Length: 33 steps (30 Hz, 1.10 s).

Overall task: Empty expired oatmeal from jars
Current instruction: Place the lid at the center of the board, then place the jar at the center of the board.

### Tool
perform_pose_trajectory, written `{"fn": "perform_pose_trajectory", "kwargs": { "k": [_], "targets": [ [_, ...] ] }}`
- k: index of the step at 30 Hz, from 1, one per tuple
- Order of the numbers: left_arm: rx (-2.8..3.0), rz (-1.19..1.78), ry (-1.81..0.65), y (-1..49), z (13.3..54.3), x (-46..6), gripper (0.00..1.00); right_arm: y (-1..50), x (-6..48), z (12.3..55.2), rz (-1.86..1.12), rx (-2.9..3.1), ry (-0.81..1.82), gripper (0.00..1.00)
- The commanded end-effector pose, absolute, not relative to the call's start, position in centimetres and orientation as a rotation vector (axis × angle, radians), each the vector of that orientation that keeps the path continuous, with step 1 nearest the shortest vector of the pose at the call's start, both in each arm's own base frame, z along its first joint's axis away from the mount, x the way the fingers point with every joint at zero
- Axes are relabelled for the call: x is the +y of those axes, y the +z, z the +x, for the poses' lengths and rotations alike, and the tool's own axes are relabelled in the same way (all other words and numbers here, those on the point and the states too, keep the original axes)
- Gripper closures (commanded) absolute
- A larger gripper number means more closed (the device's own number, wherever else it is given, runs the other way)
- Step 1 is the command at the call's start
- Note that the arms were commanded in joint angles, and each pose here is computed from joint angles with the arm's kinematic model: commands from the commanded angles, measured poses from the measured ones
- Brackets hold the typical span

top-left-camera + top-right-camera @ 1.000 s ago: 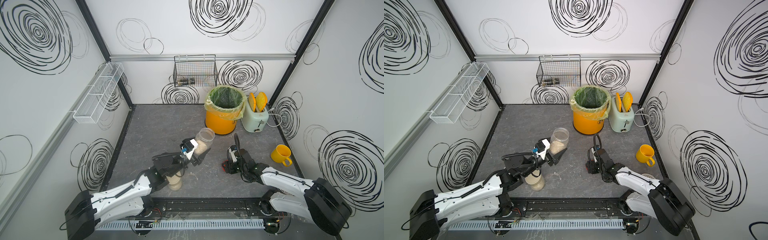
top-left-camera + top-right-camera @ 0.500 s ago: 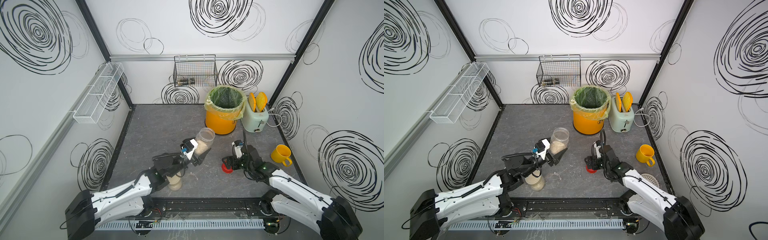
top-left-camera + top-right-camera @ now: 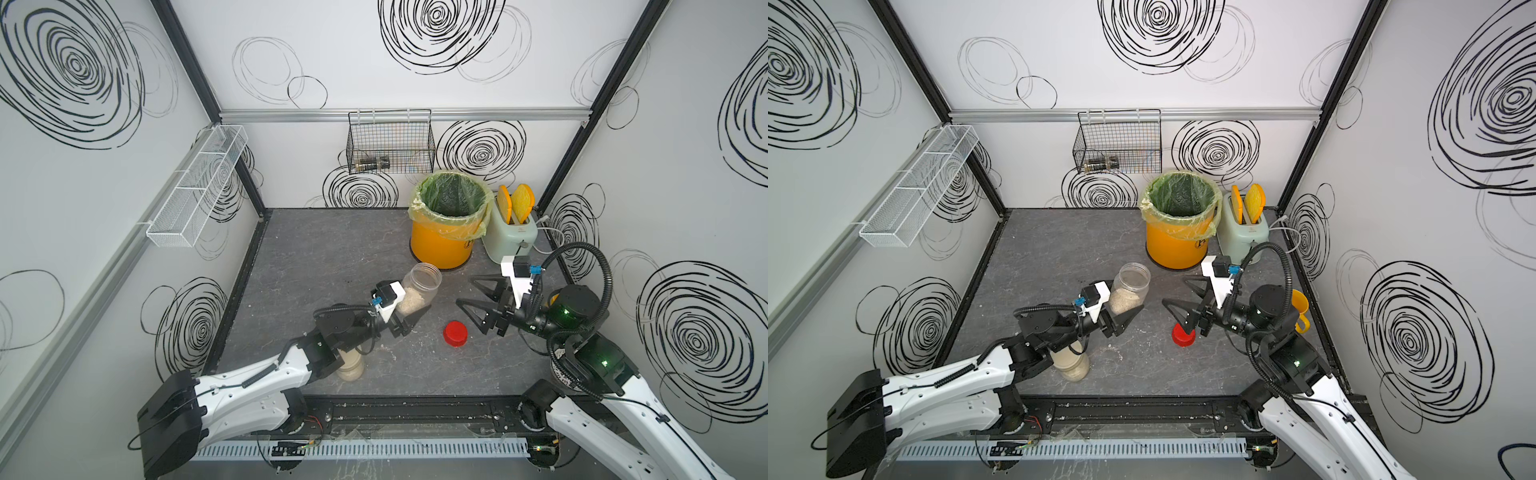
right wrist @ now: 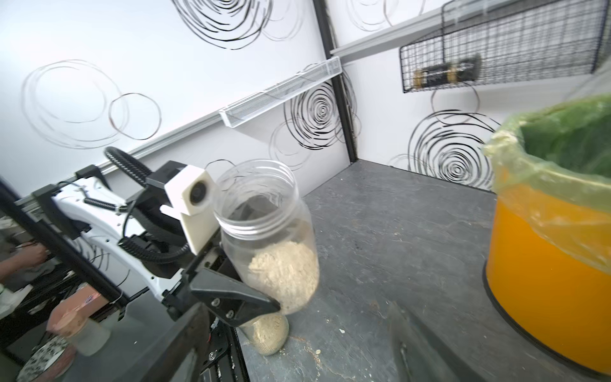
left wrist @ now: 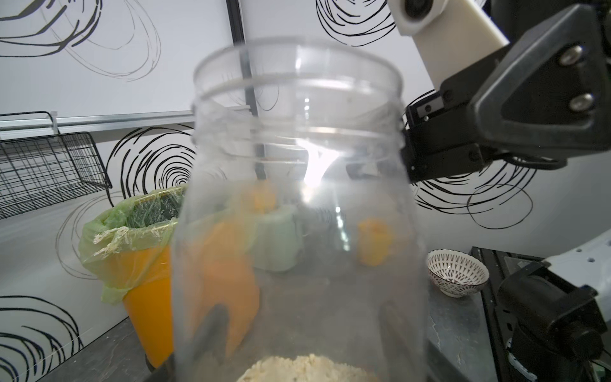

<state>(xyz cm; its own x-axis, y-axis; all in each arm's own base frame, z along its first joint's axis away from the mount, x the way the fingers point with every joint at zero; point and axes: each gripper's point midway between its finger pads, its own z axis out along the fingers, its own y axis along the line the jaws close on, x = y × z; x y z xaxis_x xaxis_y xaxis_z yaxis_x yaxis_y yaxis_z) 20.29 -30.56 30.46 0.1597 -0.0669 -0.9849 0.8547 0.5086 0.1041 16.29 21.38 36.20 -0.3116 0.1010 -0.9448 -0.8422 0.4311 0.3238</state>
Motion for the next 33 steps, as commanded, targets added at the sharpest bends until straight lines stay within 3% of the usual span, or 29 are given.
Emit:
{"fn": "perform_pose_trajectory", "kwargs": {
  "k": [1,9,12,24,33],
  "targets": [
    [1.086,0.838,-0.813,34.2,18.7,-31.0,0.39,38.0,22.3,15.7,-0.728,1.62,1.153,0.14],
    [1.081,0.927,-0.671,32.4,19.0,-31.8,0.39,36.9,22.9,18.7,-0.59,2.104,1.07,0.28],
    [1.087,0.934,-0.672,32.0,19.1,-32.2,0.38,37.2,23.0,18.8,-0.599,2.13,1.025,0.36],
    [1.112,0.928,-0.636,31.4,19.7,-31.9,0.38,34.7,24.4,18.2,-0.689,2.208,0.964,0.51],
    [1.121,0.933,-0.626,31.2,19.7,-31.8,0.37,33.6,25.6,18.7,-0.707,2.243,0.951,0.76]
  ]
}}
